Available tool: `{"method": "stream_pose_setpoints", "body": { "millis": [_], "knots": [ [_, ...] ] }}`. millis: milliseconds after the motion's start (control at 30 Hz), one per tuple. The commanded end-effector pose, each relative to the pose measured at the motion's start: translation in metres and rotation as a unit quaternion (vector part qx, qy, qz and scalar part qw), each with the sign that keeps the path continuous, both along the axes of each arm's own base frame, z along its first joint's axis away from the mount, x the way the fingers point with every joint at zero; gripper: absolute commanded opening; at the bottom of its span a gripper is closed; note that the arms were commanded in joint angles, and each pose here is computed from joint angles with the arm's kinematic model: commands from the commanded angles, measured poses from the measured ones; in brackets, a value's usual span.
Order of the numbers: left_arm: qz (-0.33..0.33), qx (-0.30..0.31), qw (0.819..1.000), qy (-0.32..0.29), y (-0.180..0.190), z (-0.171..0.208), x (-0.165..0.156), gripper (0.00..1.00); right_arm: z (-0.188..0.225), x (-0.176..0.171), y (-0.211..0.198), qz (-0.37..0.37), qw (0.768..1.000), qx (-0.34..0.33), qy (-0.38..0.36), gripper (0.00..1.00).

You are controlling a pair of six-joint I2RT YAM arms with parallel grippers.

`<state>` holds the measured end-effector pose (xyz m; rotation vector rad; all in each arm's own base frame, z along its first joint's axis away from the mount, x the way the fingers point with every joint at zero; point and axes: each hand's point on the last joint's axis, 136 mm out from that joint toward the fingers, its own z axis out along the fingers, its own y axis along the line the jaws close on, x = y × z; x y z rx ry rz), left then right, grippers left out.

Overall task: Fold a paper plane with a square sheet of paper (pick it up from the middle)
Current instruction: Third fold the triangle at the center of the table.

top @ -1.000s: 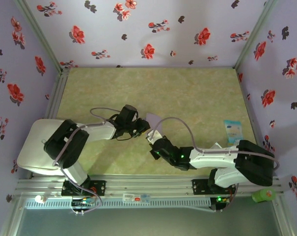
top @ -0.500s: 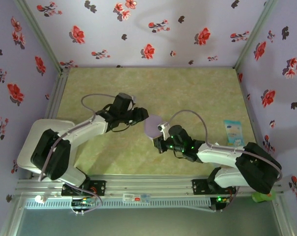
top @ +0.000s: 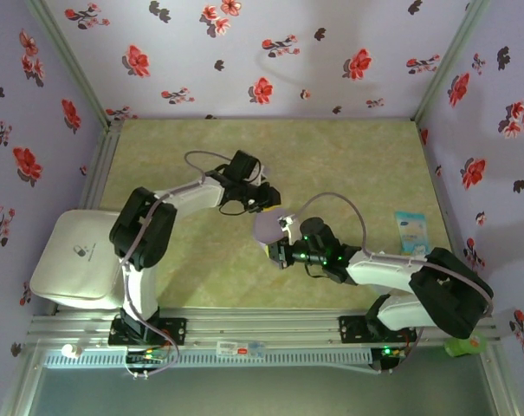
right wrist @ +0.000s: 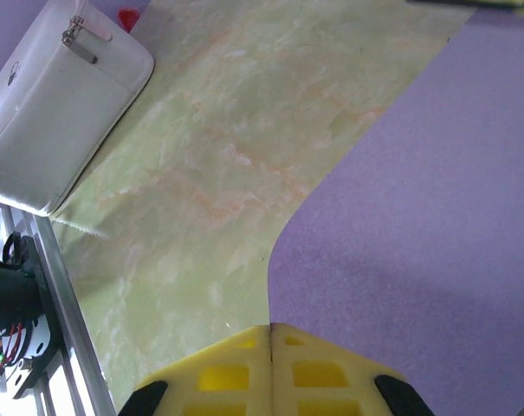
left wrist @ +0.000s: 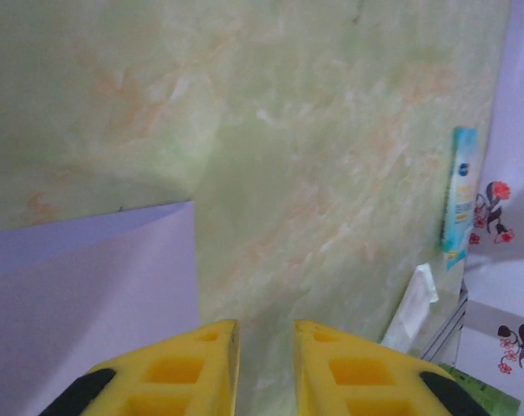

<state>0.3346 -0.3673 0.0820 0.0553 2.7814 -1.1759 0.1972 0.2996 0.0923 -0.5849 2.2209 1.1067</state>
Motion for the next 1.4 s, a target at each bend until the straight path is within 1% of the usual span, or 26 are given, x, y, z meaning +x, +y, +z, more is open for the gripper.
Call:
{"method": "stream_pose_setpoints", "body": {
  "millis": [0,200,367,533,667,933,1367],
  "knots": [
    [-0.031,0.012,0.999,0.031,-0.004,-0.021,-0.014,0.22,-0.004,0.0,-0.002,-0.003,1.0,-0.001,0.008,0.0],
    [-0.035,0.039,0.997,0.064,0.002,-0.059,-0.027,0.19,-0.011,-0.002,-0.002,0.004,1.0,-0.017,0.018,0.0],
    [-0.034,0.058,0.995,0.075,0.01,-0.075,-0.035,0.19,-0.026,-0.002,-0.004,0.008,0.998,-0.052,0.041,0.0],
    [-0.034,0.066,0.994,0.077,0.014,-0.08,-0.037,0.19,-0.036,0.009,-0.011,-0.014,0.996,-0.068,0.057,0.0],
    [-0.033,0.069,0.994,0.075,0.015,-0.079,-0.037,0.19,-0.043,0.017,-0.018,-0.029,0.993,-0.099,0.058,0.0],
    [-0.03,0.072,0.994,0.073,0.015,-0.079,-0.038,0.19,-0.048,0.037,-0.036,-0.064,0.984,-0.164,0.03,0.0],
    [-0.019,0.071,0.995,0.071,0.02,-0.077,-0.041,0.19,-0.057,0.041,-0.039,-0.071,0.98,-0.182,0.03,0.0]
  ]
}}
